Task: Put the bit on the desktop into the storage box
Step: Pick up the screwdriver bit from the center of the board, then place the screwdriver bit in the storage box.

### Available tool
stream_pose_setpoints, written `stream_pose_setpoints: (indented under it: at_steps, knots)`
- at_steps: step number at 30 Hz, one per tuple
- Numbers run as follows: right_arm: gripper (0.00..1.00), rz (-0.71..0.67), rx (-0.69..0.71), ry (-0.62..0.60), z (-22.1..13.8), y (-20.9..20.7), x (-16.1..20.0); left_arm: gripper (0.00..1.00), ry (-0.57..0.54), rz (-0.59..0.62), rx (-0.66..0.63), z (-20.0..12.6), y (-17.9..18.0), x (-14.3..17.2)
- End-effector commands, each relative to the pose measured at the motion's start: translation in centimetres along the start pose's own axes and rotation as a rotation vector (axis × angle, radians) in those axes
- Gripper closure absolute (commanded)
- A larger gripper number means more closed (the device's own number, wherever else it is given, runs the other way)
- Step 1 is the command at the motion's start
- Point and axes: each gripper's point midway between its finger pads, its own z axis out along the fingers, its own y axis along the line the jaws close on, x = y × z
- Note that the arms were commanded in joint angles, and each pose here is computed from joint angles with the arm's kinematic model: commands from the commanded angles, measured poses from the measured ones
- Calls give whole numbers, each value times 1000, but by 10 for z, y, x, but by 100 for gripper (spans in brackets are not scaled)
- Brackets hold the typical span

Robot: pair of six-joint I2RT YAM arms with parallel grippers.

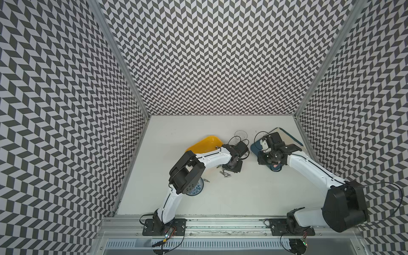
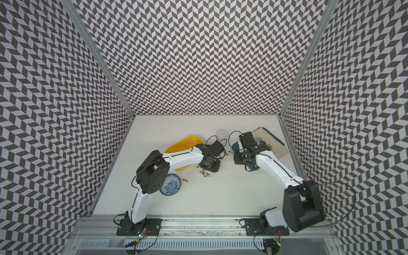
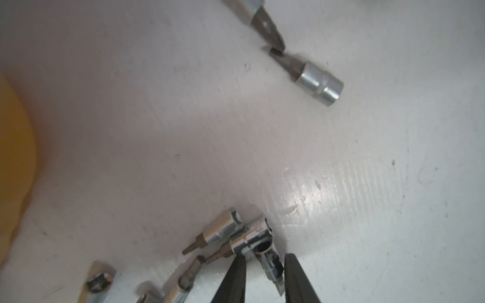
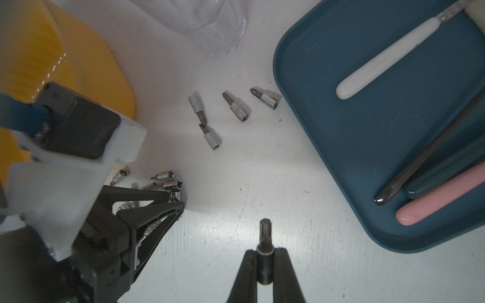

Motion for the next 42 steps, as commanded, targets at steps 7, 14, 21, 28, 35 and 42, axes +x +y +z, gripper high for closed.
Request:
stream_pose_setpoints:
  at_steps: [7, 14, 21, 28, 35, 42]
  knots:
    - [100, -36, 1, -61, -20, 4, -19, 83, 73, 23, -60, 23, 15, 17]
    - [100, -40, -23, -59, -19, 10, -23, 100, 73, 28, -55, 19, 16, 22]
    - [100, -40, -39, -60, -17, 14, -25, 100, -40, 7, -34, -45, 20, -3]
    - [100, -76, -99, -86, -20, 42, -47, 100, -131, -82, -30, -127, 67, -26]
    - [100, -173, -207, -85, -11, 113, -77, 100, -209, -210, -83, -164, 149, -30]
    - [100, -305, -345, -9, 23, 205, -83, 100, -185, -308, -76, -150, 195, -22]
